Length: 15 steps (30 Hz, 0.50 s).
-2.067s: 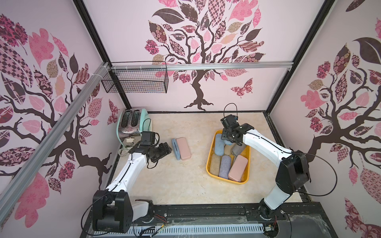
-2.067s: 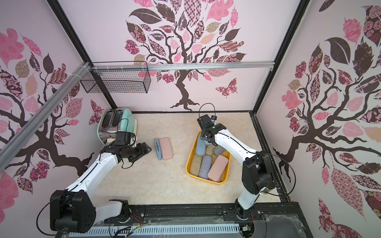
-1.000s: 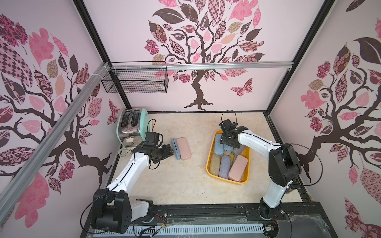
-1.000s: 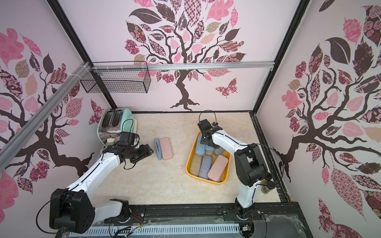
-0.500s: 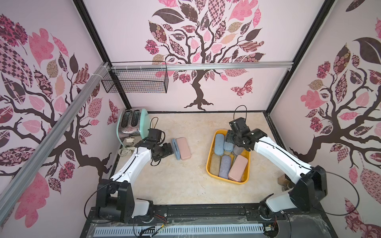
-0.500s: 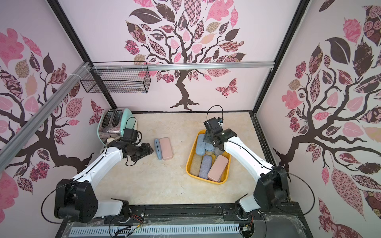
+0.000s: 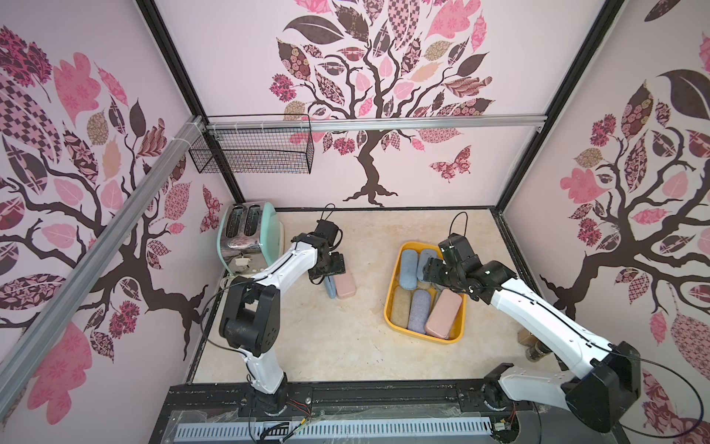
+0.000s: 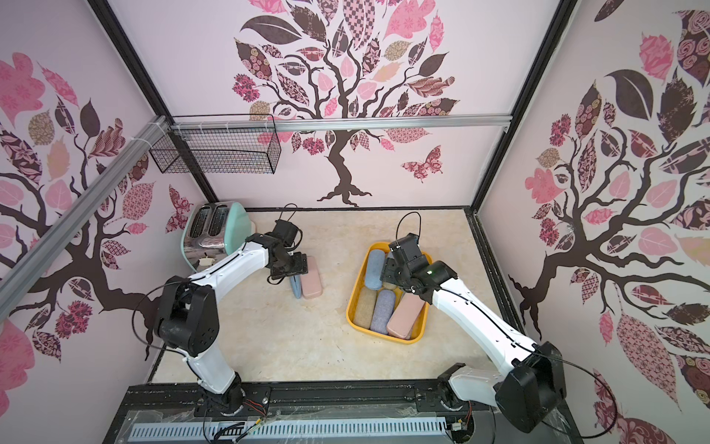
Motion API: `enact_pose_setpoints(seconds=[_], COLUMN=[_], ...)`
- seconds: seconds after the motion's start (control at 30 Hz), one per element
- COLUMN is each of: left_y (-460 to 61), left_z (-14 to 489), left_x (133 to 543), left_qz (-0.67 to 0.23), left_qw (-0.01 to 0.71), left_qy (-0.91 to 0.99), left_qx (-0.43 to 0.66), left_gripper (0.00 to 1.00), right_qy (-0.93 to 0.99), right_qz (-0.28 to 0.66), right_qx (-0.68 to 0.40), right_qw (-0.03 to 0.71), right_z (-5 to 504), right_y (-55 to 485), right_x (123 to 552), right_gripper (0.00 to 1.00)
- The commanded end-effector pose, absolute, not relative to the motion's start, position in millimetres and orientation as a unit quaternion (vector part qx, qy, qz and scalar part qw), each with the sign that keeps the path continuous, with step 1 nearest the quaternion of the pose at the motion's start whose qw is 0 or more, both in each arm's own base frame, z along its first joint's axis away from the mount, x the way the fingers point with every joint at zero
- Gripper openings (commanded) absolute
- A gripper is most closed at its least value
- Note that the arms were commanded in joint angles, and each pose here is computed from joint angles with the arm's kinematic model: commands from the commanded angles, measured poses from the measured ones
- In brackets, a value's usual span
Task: Put the glasses cases into the storage boxes
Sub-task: Place the glasses case in the storage box, then adjust the glasses case at the center of the board.
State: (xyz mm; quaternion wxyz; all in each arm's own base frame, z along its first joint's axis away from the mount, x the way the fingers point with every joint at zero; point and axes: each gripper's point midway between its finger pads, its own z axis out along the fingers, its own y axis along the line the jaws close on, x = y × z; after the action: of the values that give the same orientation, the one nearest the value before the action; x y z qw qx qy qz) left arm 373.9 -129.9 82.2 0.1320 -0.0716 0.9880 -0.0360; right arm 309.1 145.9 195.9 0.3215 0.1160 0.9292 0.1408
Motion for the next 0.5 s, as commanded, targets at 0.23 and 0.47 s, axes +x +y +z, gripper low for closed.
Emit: enact_pose_setpoints(seconds=[0.23, 0.47], left_y=[-111.9, -106.4], left_z=[89.8, 91.6], left_x=[392.4, 384.0], left_qz=[0.032, 0.034], left_qw=[0.132, 0.142], left_qy=[0.987, 0.986], left_qx=[-0.083, -0.085], left_gripper=[0.73, 0.72], right_qy=[0.926, 0.923], right_qz=[0.149, 0.161], right_qx=[0.112, 0.111], right_qw=[0.328, 0.332], right_z=[202.5, 207.7], right_y=[146.8, 149.0], right_x=[305.9, 305.1], right_gripper=[0.69, 0.69])
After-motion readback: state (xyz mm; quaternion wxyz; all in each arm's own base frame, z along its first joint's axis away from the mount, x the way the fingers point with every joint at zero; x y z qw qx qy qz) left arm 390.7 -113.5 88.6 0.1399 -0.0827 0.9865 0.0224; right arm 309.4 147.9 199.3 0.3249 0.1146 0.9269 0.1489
